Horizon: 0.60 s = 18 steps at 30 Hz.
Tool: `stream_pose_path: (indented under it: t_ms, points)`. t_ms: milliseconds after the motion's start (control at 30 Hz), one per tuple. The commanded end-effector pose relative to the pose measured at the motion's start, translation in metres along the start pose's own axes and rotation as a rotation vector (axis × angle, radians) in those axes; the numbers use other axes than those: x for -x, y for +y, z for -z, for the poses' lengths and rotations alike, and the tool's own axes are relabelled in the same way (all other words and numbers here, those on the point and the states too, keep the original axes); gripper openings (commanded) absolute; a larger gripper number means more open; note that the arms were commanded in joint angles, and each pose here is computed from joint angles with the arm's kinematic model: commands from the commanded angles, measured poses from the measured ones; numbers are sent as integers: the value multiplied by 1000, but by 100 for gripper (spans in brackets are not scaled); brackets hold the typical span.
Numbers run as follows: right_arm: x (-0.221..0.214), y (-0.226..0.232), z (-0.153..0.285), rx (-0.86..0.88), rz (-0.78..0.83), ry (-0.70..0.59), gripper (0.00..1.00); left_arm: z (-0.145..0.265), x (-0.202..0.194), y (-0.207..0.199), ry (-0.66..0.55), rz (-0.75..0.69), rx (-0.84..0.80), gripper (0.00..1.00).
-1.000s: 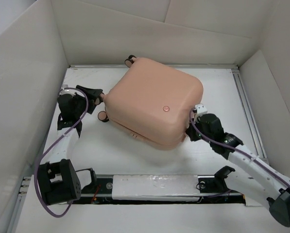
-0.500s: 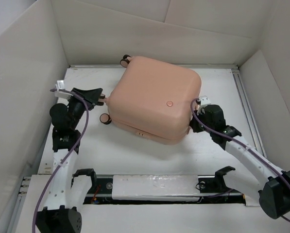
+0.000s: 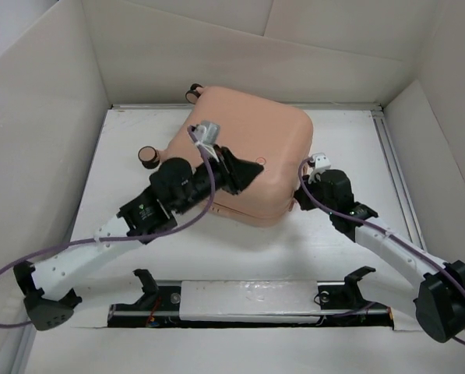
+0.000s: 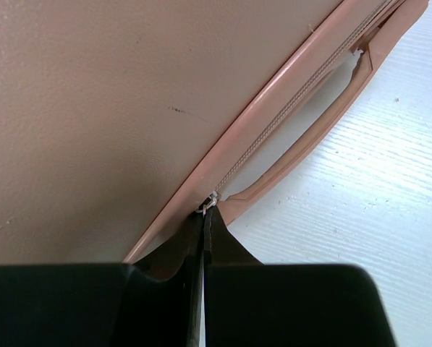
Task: Pack the luggage
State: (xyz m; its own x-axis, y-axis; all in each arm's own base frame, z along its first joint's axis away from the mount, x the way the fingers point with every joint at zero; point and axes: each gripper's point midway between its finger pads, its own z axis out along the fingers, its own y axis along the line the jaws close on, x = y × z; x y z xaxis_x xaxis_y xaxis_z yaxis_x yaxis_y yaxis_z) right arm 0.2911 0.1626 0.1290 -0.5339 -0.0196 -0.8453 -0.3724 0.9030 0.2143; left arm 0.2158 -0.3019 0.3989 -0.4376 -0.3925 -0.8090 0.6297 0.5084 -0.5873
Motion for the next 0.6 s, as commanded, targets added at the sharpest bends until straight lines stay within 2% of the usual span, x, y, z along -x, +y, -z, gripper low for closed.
stream_pose_path:
  t_ms: [0,67,100,133,167,233,267,333,433,567]
  points:
    - [60,22,9,90,-11,-213,0,28,1,-45,-87,-13,-48,14]
    - [60,22,9,89,-2,-213,0,27,-89,-28,55,-19,16,10]
    - [59,24,10,101,-1,-210,0,30,-108,-9,8,-16,139,8]
    - [62,27,13,113,1,-220,0,44,-153,-16,74,-24,142,5]
    - [60,26,14,113,1,-220,0,53,-186,9,86,61,223,3]
    - [58,26,17,114,2,-224,0,61,-210,28,79,163,237,1]
    - [52,24,17,111,1,-213,0,73,-236,53,107,163,248,1]
    - [54,25,24,116,2,-235,0,74,-247,65,91,245,258,4]
    - [45,23,27,114,2,-226,0,66,-262,80,123,193,322,6]
    - [34,28,26,129,8,-208,0,51,-263,89,99,113,421,6]
